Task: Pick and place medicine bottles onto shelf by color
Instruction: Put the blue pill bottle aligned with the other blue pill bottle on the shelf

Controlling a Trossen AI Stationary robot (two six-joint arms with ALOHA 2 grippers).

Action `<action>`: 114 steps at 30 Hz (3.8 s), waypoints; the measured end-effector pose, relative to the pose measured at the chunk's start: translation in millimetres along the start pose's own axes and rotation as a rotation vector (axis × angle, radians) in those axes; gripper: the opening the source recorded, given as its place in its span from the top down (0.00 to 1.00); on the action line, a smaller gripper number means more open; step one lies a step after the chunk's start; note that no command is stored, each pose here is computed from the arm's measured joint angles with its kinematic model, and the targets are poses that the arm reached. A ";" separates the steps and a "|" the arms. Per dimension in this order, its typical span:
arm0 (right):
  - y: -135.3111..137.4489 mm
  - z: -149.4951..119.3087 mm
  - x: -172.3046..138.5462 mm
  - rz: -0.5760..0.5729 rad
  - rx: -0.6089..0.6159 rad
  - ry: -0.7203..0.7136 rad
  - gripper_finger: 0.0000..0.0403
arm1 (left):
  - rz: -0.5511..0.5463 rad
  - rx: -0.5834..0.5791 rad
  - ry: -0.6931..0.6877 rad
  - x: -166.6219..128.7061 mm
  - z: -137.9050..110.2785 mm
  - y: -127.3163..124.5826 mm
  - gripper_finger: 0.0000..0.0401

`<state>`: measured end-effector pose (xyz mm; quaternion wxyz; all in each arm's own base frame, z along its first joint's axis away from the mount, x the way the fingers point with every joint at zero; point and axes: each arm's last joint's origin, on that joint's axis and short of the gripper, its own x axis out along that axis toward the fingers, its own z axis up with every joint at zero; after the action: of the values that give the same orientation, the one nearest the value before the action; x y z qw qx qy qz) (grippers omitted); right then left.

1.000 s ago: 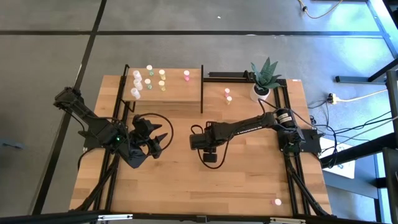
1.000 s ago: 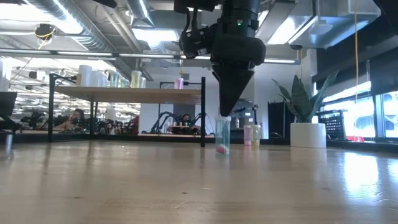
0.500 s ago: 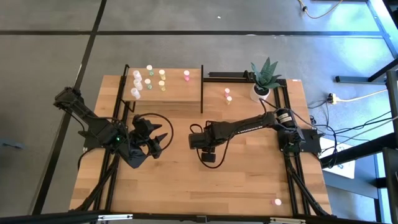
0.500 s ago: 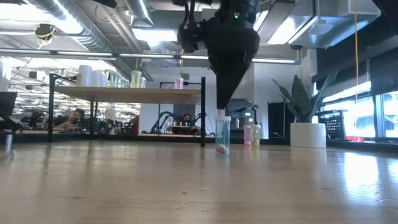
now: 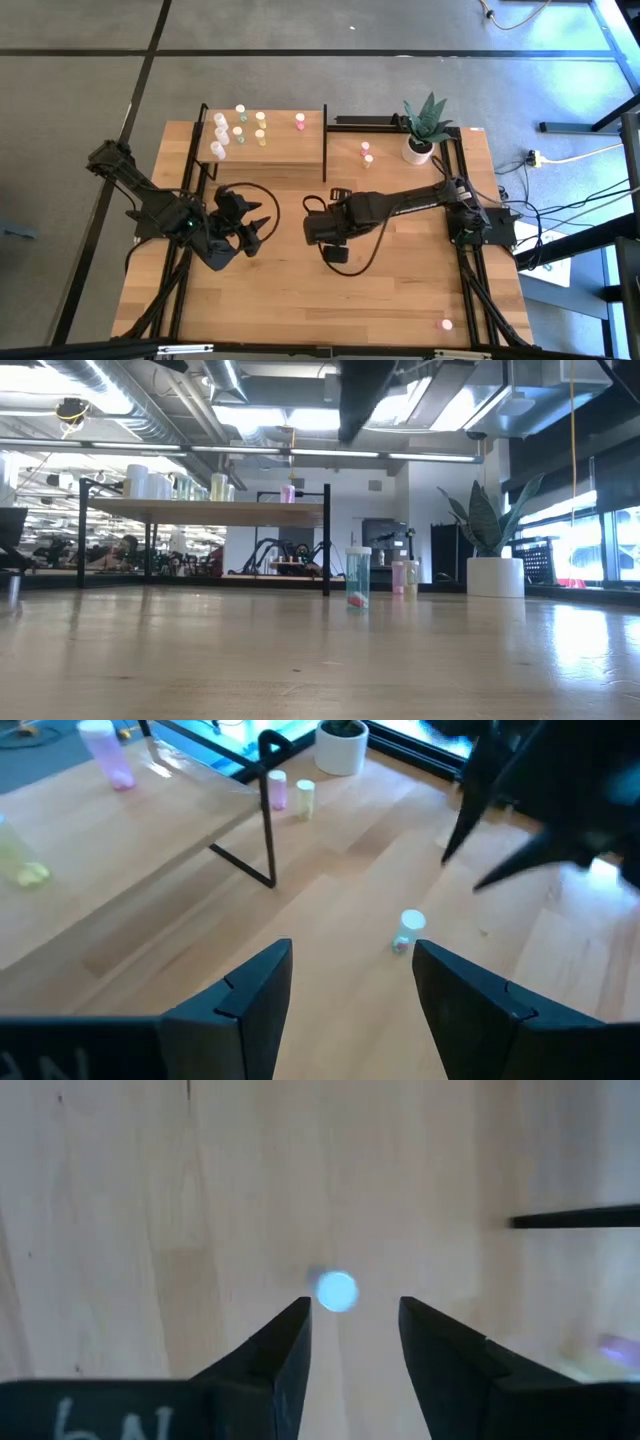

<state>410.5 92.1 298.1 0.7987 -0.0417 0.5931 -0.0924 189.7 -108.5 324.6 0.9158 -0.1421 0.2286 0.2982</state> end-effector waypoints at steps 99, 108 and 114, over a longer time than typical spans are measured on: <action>-36.7 -103.1 -223.8 0.026 -0.093 -0.459 0.62 | -0.346 0.534 0.259 255.1 -45.2 -51.6 0.50; -37.1 -102.9 -223.7 0.011 -0.117 -0.461 0.62 | -0.352 0.454 0.258 251.1 -40.3 -52.3 0.50; -37.1 -102.9 -223.7 0.012 -0.116 -0.461 0.62 | -0.355 0.189 0.317 232.0 -31.2 -54.9 0.50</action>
<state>246.1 104.2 484.7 0.9098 -0.1040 0.3996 -0.0417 379.3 -52.2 188.0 0.9157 -0.1389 0.3677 0.0838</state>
